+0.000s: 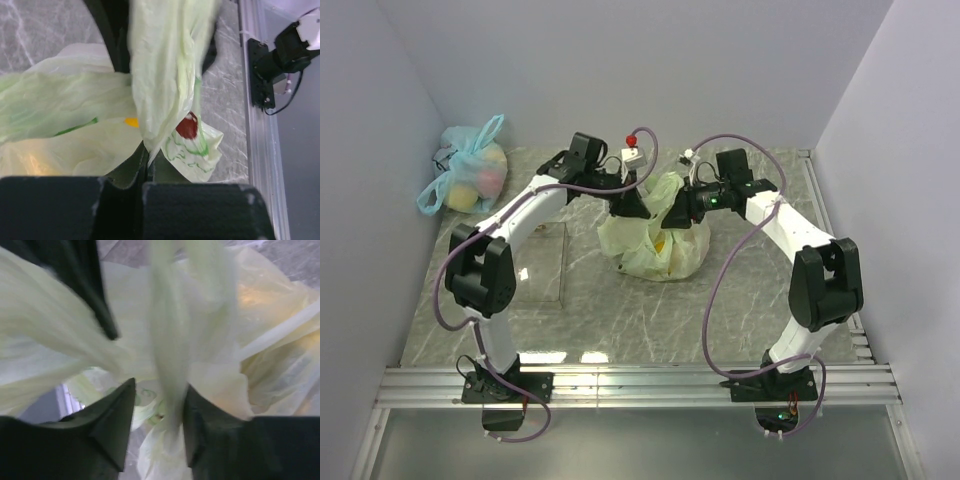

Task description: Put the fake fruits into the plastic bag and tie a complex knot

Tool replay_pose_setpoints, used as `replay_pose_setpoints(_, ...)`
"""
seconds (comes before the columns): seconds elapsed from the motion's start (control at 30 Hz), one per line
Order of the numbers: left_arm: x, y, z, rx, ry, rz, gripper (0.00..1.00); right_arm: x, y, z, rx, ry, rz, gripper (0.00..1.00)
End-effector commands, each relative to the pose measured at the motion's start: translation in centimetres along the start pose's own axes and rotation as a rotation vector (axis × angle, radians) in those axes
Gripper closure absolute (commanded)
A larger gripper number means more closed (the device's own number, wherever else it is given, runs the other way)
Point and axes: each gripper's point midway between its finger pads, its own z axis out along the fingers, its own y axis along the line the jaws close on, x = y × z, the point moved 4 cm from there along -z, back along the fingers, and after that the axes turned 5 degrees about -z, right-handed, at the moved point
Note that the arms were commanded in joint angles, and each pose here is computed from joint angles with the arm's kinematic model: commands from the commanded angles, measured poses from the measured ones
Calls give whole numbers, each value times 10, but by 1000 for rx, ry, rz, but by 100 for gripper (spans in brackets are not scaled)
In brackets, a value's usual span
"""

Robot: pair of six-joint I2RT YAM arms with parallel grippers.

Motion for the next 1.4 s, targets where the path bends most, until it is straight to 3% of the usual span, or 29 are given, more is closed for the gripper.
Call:
replay_pose_setpoints(0.0,-5,12,4,-73,-7,-6,100,-24,22,-13,-46,-61,-90,44)
replay_pose_setpoints(0.03,-6,15,6,-87,-8,3,100,-25,24,-12,-54,-62,-79,38)
replay_pose_setpoints(0.2,-5,25,11,-172,3,-15,100,-30,23,-11,-59,-69,-33,36)
replay_pose_setpoints(0.23,-5,23,14,-166,3,-19,100,-30,23,-11,-52,-68,-28,22)
replay_pose_setpoints(0.4,-8,1,21,-64,-33,26,100,-27,10,-2,-26,-60,32,21)
replay_pose_setpoints(0.57,-1,-8,33,-21,17,68,100,-36,13,1,-56,-91,47,21)
replay_pose_setpoints(0.6,0,-9,33,-15,14,68,100,-34,13,1,-65,-89,43,24)
replay_pose_setpoints(0.67,-3,-10,32,-14,1,83,100,-31,12,1,-73,-79,20,41)
replay_pose_setpoints(0.7,-5,-11,32,-14,-1,85,100,-30,11,1,-75,-75,15,52)
replay_pose_setpoints(0.73,-6,-11,29,-17,-1,80,100,-29,10,1,-70,-72,-4,71)
replay_pose_setpoints(0.77,-8,-11,26,-24,-2,81,98,-28,8,2,-59,-65,-4,79)
replay_pose_setpoints(0.83,-16,-10,15,-51,-19,67,91,-26,5,1,-39,-61,-16,94)
replay_pose_setpoints(0.87,-16,-5,4,-68,-21,29,81,-25,4,0,-33,-62,-27,98)
replay_pose_setpoints(0.9,-25,-4,-6,-87,-36,30,76,-27,5,-2,-26,-65,-38,100)
replay_pose_setpoints(1.03,-50,-5,-54,-188,-80,19,52,-30,5,-3,-13,-88,-64,100)
replay_pose_setpoints(1.07,-54,-5,-60,-212,-87,29,41,-32,6,-3,-17,-98,-75,100)
replay_pose_setpoints(1.17,-65,1,-78,-330,-124,31,19,-35,8,-3,-26,-113,-82,100)
replay_pose_setpoints(1.37,-66,29,-73,-353,-105,2,13,-35,10,-3,-41,-109,-116,100)
